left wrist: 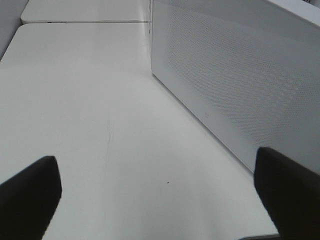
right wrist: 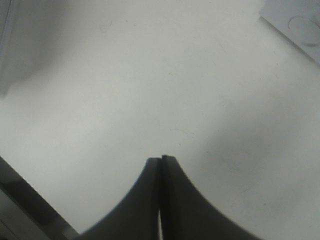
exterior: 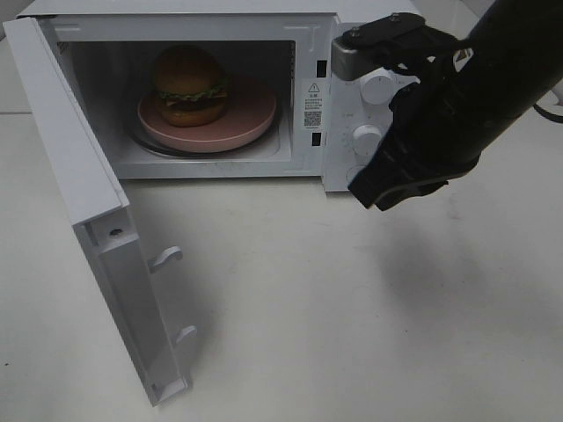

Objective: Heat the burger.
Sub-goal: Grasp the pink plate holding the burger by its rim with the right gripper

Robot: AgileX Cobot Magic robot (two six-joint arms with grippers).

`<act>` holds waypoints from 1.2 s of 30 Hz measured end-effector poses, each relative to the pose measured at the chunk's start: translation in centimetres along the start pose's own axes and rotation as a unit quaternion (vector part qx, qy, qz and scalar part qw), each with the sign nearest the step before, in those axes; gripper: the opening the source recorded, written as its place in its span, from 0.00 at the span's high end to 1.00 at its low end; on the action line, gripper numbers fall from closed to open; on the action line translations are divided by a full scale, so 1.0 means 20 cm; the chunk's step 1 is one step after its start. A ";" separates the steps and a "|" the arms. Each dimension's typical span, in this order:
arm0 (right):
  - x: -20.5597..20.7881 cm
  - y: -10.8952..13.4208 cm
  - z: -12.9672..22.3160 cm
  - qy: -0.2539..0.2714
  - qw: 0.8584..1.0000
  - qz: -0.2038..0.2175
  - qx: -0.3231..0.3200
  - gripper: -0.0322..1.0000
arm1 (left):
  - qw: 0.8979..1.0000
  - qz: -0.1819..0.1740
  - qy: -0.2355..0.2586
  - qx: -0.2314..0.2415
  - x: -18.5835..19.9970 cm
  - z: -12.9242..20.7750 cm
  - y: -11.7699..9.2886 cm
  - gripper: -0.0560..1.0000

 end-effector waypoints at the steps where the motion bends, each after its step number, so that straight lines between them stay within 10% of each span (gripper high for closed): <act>1: 0.00 0.00 0.01 0.006 0.999 -0.002 0.036 0.96 | 1.000 0.000 0.000 0.000 0.00 0.00 0.00 0.01; 8: 0.00 0.02 0.04 0.020 0.973 -0.014 0.230 0.95 | 1.000 0.000 0.000 0.000 0.00 0.00 0.00 0.01; 13: 0.00 0.01 0.04 0.019 0.908 -0.017 0.419 0.93 | 1.000 0.000 0.000 0.000 0.00 0.00 0.00 0.01; 21: 0.00 -0.03 0.06 0.035 0.865 -0.003 0.501 0.74 | 1.000 0.000 0.000 0.000 0.00 0.00 0.00 0.01; 29: 0.00 -0.06 0.03 0.029 0.873 0.019 0.487 0.24 | 1.000 0.000 0.000 0.000 0.00 0.00 0.00 0.01; 36: -0.01 -0.06 0.00 0.020 0.879 0.030 0.475 0.02 | 1.000 0.000 0.000 0.000 0.00 0.00 0.00 0.01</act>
Point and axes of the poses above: a point on each arm's last joint axis where the gripper is mounted, x pointing back along that axis away from the gripper, y along the wrist's bending axis when the last joint is at zero, z = x × y, the point moved 9 cm from there along -x, pointing out along that axis toward the gripper, and after that the axes turned 10 degrees about x, right-handed, at the moved point
